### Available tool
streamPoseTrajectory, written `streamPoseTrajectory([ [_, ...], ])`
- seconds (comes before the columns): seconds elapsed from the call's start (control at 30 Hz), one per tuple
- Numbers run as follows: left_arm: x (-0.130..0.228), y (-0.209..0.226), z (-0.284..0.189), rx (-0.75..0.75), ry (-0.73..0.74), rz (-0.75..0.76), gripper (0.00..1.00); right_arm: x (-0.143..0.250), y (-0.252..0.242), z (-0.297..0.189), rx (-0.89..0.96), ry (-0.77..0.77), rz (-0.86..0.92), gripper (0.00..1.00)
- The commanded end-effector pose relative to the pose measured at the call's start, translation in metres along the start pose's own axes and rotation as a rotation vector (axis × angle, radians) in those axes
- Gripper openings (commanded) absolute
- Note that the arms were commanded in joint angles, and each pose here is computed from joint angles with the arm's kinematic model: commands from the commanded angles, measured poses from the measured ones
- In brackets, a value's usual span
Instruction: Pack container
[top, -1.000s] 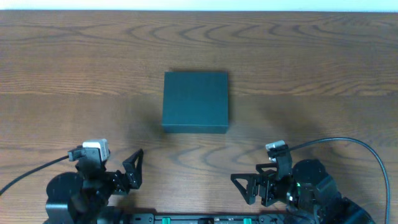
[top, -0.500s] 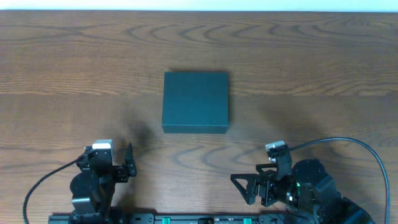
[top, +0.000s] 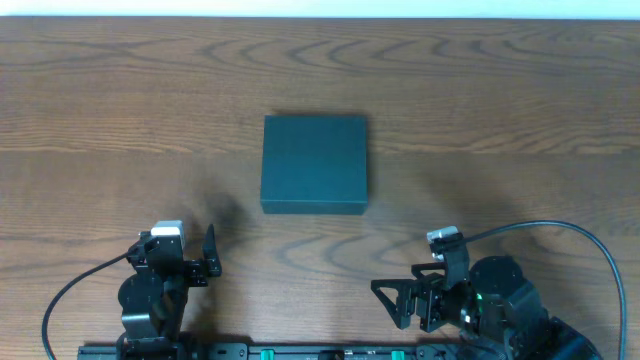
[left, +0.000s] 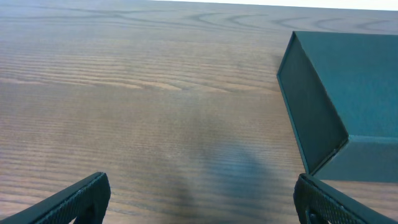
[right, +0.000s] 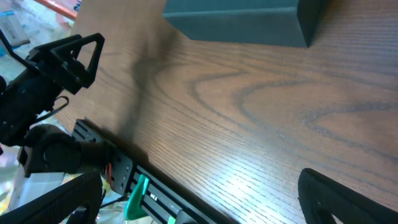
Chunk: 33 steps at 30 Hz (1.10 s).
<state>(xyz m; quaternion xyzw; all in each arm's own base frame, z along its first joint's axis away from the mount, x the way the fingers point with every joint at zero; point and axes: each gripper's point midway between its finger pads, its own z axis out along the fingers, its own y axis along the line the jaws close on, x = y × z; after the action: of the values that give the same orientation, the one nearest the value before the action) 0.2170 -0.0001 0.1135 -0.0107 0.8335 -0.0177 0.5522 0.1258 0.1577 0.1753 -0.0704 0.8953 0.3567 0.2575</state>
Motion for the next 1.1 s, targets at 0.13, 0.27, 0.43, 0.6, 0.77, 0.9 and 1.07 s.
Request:
streamPoseTrajectory([
  [0.13,0.006,0.003,0.003,-0.015,0.007,-0.012,0.95,0.001,0.0,0.0,-0.001,-0.002,0.007,0.99],
  [0.27,0.006,0.003,0.003,-0.015,0.007,-0.012,0.95,0.001,0.0,0.0,-0.001,-0.002,0.007,0.99],
  [0.43,0.006,0.003,0.003,-0.015,0.007,-0.012,0.95,0.001,0.0,0.0,-0.001,-0.002,0.007,0.99],
  [0.6,0.006,0.003,0.003,-0.015,0.007,-0.012,0.95,0.001,-0.001,0.0,0.007,-0.001,0.0,0.99],
  [0.77,0.006,0.003,0.003,-0.015,0.007,-0.012,0.95,-0.028,-0.027,-0.005,0.172,-0.156,-0.195,0.99],
  [0.9,0.006,0.003,0.003,-0.015,0.007,-0.012,0.95,-0.055,-0.04,-0.016,0.257,-0.325,-0.506,0.99],
  [1.07,0.006,0.003,0.003,-0.015,0.007,-0.012,0.95,-0.049,-0.075,-0.014,0.364,-0.392,-0.584,0.99],
])
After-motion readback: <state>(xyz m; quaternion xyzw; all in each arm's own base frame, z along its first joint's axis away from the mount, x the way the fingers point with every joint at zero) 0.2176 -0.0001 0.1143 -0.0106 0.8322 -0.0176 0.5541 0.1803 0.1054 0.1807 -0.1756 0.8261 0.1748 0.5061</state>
